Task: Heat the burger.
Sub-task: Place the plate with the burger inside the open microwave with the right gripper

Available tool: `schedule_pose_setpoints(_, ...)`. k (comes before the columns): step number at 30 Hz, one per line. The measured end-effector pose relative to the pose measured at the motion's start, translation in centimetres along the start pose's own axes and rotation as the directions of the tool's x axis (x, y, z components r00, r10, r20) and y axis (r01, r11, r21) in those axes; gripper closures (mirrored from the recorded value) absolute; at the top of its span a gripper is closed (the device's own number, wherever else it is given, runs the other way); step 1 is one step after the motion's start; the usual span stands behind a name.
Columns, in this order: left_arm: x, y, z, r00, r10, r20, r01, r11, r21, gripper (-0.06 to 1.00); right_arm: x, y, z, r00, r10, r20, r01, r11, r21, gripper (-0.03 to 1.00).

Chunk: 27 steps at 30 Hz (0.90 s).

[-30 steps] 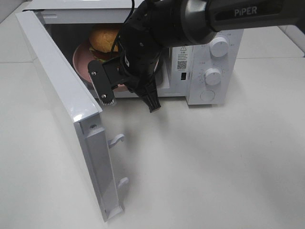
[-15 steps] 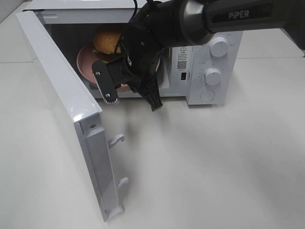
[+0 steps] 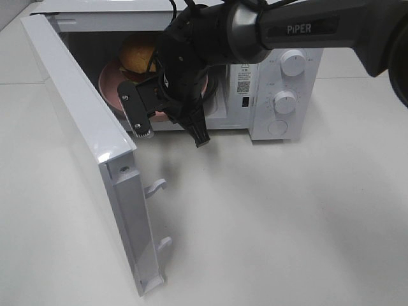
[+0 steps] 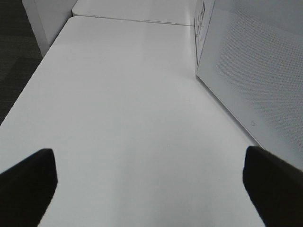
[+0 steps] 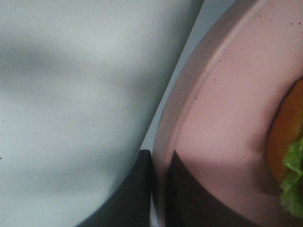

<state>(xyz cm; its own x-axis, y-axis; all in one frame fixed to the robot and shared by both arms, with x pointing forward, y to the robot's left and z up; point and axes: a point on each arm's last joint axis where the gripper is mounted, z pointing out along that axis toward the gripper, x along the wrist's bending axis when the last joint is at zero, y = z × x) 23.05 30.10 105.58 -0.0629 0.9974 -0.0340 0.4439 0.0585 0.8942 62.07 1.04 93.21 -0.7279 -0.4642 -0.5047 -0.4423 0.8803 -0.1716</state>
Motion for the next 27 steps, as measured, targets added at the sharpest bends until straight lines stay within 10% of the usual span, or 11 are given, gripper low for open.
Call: schedule_pose_setpoints(27,0.0,0.0,0.0,1.0,0.0,0.0,0.0,1.0,0.0,-0.04,-0.6,-1.9,1.2,0.999,0.037,-0.005,-0.037,0.999,0.024,0.92)
